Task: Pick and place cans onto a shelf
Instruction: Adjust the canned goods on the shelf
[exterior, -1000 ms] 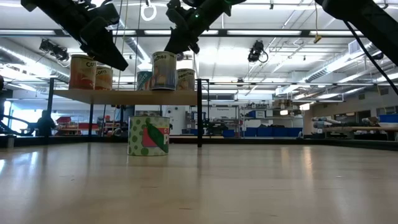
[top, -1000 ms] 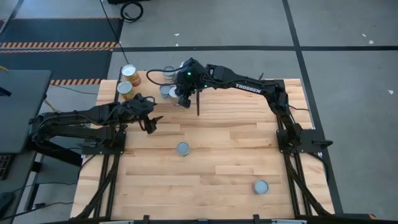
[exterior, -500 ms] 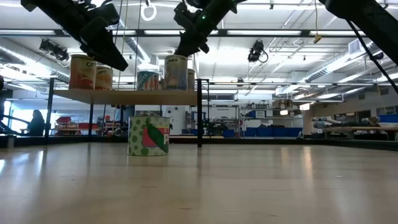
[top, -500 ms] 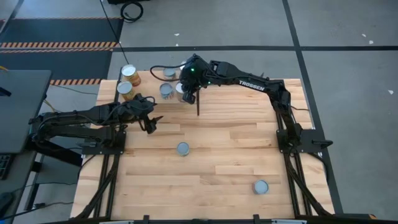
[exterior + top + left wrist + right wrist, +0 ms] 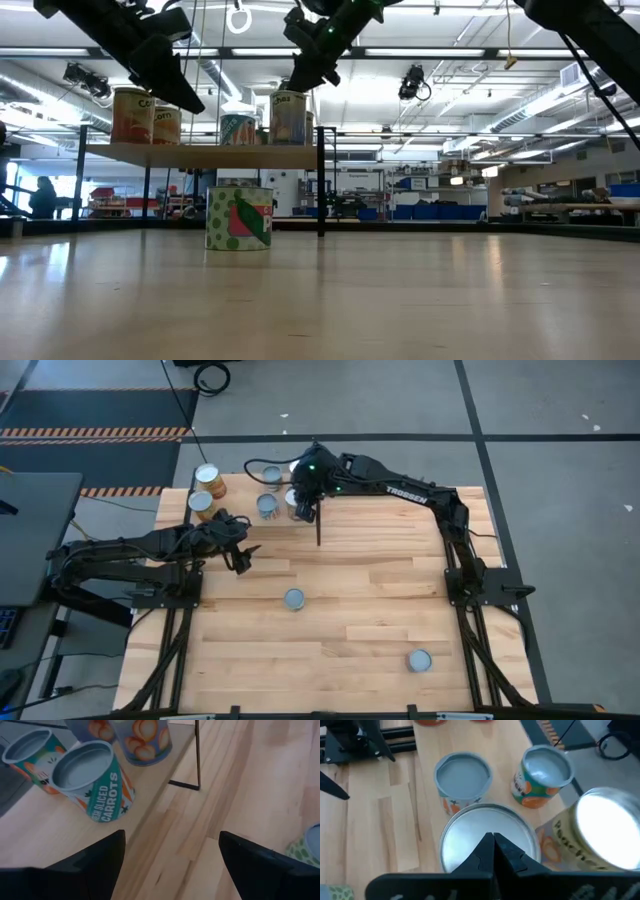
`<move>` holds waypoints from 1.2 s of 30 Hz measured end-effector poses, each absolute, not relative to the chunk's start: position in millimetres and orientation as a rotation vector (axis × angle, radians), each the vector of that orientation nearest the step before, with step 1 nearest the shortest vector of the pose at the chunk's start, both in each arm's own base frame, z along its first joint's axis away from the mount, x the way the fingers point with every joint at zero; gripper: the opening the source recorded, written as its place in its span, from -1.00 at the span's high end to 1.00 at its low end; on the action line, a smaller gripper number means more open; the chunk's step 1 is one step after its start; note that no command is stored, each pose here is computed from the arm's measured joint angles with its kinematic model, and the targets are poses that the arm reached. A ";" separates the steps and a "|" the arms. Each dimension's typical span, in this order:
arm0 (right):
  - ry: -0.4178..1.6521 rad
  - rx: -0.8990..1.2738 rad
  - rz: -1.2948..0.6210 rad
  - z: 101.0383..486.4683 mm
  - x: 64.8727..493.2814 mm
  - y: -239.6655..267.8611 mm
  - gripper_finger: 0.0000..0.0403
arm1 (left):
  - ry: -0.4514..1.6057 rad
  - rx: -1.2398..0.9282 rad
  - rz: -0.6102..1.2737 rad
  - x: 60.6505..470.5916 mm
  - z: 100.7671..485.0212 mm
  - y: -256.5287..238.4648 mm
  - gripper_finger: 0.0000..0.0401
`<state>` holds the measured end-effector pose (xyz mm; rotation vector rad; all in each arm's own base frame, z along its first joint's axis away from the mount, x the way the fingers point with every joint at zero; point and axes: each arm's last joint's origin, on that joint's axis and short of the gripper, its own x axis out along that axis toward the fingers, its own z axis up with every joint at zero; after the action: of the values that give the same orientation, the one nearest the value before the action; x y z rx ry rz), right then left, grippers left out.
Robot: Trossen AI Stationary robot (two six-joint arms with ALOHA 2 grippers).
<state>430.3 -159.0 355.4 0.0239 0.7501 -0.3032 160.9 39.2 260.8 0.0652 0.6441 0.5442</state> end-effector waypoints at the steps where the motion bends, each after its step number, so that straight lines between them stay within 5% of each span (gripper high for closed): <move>1: 0.741 0.019 -0.300 359.3 428.5 -157.3 0.98 | 0.644 0.068 0.552 160.7 260.9 39.9 -0.62; 7: 0.652 -0.025 -0.271 396.6 410.9 -136.9 0.98 | 0.693 0.081 0.624 162.3 256.2 55.3 -0.54; 20: 0.572 -0.090 -0.199 447.7 372.3 -92.3 0.98 | 0.697 0.094 0.731 177.6 247.4 90.5 0.03; 36: 0.639 -0.074 -0.181 435.8 373.0 -87.2 0.98 | 0.638 0.085 0.704 181.4 251.0 91.5 0.09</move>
<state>373.0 -87.2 435.8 -0.0741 0.6392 -0.1808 181.4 91.5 251.0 0.0846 0.6383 0.7040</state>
